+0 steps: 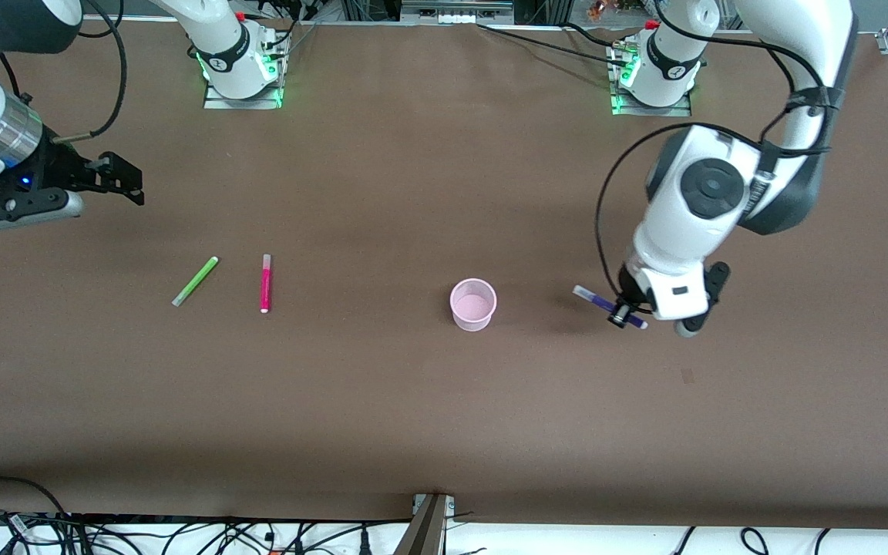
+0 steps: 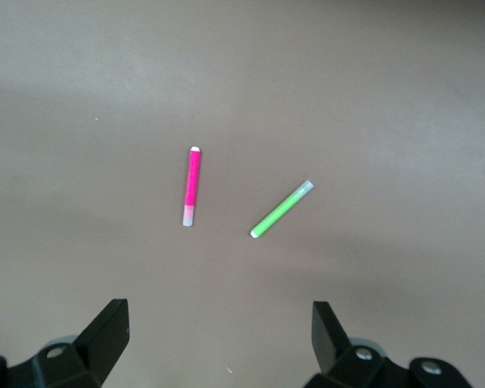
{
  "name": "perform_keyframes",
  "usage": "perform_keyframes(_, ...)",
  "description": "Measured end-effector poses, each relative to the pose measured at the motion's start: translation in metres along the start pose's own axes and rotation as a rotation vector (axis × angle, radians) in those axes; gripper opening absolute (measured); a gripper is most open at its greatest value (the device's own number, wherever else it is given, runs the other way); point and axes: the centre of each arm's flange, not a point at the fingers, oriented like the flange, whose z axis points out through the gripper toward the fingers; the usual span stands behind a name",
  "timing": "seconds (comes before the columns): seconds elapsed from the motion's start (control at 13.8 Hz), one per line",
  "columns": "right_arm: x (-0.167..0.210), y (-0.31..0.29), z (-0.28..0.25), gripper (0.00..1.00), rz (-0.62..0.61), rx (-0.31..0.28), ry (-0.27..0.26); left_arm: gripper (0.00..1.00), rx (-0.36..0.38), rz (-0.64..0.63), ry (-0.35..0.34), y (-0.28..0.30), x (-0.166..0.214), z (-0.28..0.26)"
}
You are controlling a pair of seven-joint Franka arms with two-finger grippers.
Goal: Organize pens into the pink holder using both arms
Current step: 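Carry the purple marker over the pink cup while the right gripper reaches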
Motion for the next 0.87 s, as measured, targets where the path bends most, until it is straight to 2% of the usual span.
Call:
perform_keyframes(0.22, 0.017, -0.004, 0.033, 1.00, -0.010, -0.011, -0.045, 0.19, -0.028, 0.007, 0.074, 0.022, -0.059, -0.004)
perform_keyframes(0.43, 0.031, -0.015, 0.057, 1.00, -0.033, -0.022, -0.081, 0.19, -0.027, 0.074, 0.122, 0.039, -0.107, 0.019)
perform_keyframes(0.72, 0.040, -0.018, 0.084, 1.00, -0.035, -0.020, -0.124, 0.19, -0.032, 0.184, 0.228, 0.051, -0.142, 0.045)
perform_keyframes(0.87, 0.044, -0.021, 0.096, 1.00, -0.026, 0.005, -0.128, 0.19, -0.042, 0.205, 0.252, 0.055, -0.159, 0.051)
